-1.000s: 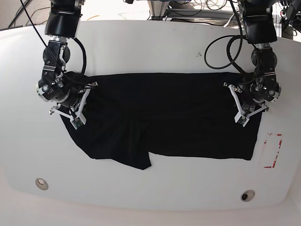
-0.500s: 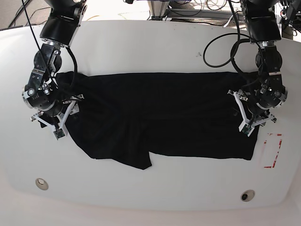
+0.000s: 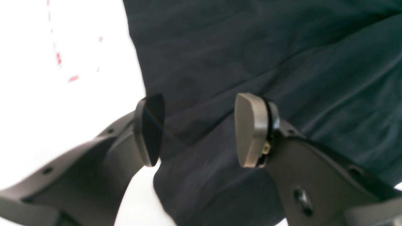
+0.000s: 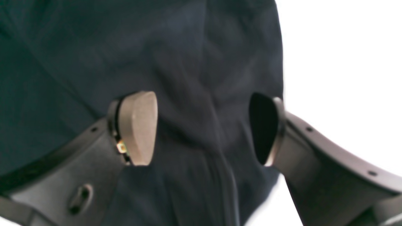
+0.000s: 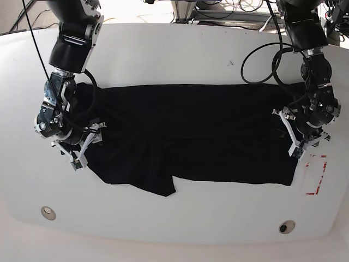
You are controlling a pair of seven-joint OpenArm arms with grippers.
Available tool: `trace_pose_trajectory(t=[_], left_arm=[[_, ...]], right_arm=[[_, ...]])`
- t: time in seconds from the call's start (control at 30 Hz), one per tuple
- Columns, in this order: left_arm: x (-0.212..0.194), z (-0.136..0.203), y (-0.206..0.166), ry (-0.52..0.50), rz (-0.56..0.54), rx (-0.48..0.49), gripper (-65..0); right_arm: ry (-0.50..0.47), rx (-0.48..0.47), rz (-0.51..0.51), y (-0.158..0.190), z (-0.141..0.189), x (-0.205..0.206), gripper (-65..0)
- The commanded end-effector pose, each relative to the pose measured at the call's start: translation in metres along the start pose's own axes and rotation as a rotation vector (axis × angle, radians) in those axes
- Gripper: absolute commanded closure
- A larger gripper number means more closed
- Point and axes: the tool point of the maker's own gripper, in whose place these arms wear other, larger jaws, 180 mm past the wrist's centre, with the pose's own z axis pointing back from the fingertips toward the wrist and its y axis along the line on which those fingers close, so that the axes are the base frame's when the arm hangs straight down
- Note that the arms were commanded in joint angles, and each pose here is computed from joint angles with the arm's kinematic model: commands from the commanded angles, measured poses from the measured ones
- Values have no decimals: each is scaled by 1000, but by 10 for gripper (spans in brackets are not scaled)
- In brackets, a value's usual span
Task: Layout the t-shirt on the table in an organized manner, then fold the t-shirt properly
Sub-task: 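Grasp the shirt fabric with both grippers near its edge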
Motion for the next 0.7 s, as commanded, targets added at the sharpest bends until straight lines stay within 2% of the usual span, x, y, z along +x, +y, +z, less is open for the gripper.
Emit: trace_pose_trajectory(t=[0.0, 0.17, 0.67], left_arm=[[20, 6, 9, -64, -8, 19, -326], [20, 6, 9, -64, -9, 18, -326], [18, 6, 8, -60, -9, 15, -326]], right_arm=[[-71, 21, -36, -8, -8, 23, -423], [-67, 71, -103, -8, -27, 22, -423], [-16, 98, -114, 6, -34, 5, -422]])
